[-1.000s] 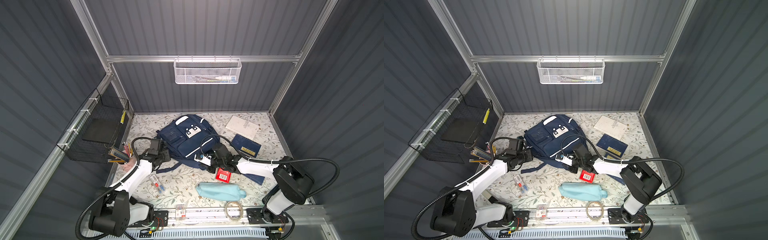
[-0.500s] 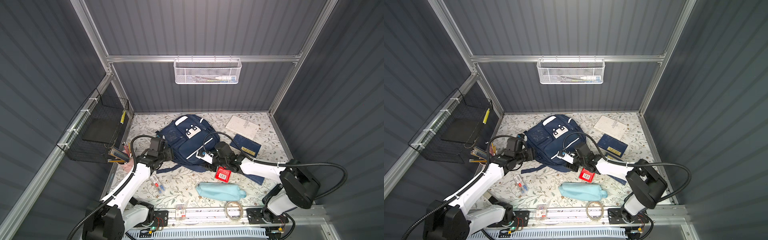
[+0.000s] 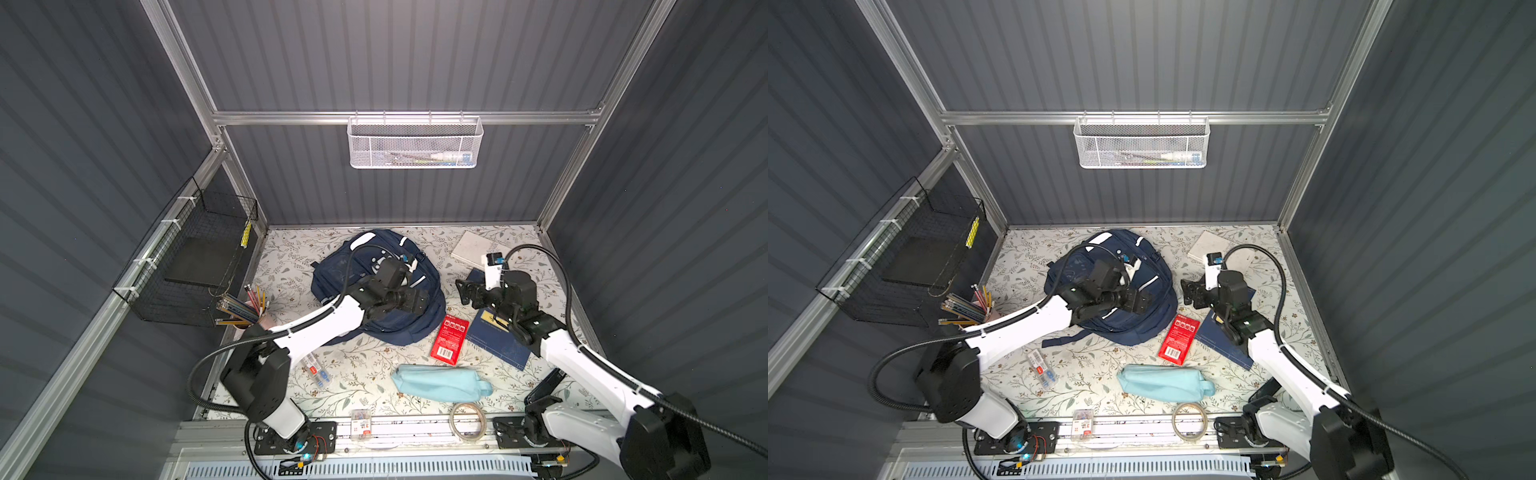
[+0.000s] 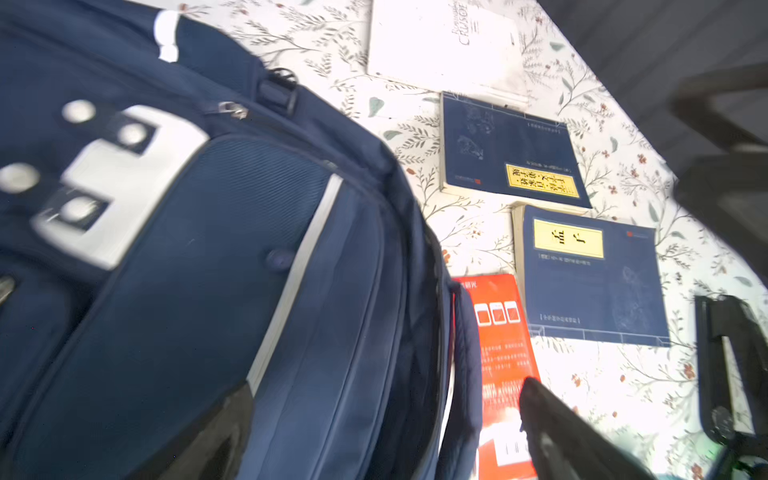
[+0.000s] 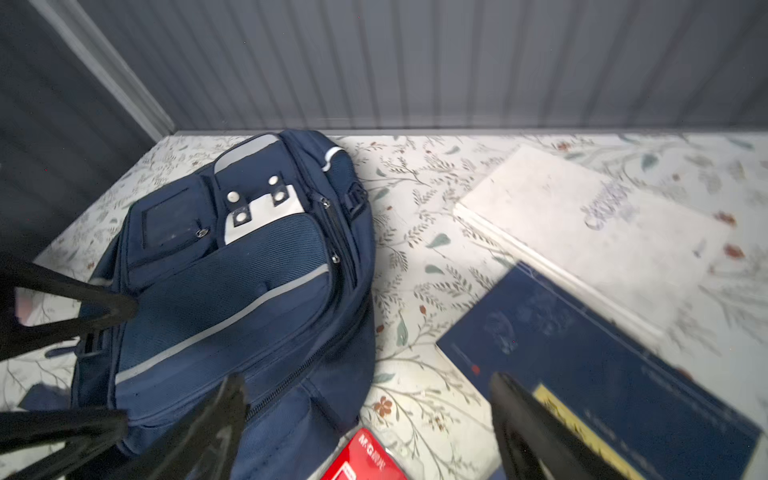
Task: Pack the student bag
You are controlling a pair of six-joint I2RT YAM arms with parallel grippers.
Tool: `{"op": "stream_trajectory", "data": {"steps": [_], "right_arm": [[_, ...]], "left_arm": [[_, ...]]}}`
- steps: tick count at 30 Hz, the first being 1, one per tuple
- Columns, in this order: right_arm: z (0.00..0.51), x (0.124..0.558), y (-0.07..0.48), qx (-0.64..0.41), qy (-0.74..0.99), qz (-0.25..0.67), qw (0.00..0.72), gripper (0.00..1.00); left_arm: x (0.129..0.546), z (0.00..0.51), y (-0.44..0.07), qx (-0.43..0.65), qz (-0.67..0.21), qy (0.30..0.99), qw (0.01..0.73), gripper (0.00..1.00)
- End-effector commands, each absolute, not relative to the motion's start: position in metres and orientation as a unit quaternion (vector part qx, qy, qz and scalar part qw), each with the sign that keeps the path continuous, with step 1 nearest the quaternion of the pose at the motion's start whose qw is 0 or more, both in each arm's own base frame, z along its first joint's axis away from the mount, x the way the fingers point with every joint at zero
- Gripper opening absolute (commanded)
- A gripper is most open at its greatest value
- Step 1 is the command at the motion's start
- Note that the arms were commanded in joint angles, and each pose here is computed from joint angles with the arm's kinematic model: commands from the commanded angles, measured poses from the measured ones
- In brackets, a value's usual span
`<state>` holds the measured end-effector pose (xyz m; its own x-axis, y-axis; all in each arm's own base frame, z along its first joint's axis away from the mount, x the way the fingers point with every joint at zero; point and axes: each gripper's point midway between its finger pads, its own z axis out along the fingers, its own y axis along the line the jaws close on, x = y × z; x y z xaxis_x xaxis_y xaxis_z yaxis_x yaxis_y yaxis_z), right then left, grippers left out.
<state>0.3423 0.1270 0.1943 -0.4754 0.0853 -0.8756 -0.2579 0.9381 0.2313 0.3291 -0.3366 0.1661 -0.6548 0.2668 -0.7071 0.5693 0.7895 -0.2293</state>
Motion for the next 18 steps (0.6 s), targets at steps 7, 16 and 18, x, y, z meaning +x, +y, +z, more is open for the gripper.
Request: {"op": "stream_trajectory", "data": {"steps": [7,16,18], "right_arm": [[0.101,0.288,0.015,0.25,0.89,0.154,0.349,0.94],[0.064,0.249,-0.029,0.353,0.894,0.089,0.263,0.97],[0.066,0.246,-0.036,0.364,0.892,0.072,0.259,0.97]], "left_arm": [[0.299,0.166,-0.483,0.344,-0.346,0.824,0.288,0.94],[0.295,0.09,-0.534,0.341,-0.351,0.843,0.225,0.95],[0.293,0.079,-0.538,0.348,-0.34,0.844,0.225,0.95]]}}
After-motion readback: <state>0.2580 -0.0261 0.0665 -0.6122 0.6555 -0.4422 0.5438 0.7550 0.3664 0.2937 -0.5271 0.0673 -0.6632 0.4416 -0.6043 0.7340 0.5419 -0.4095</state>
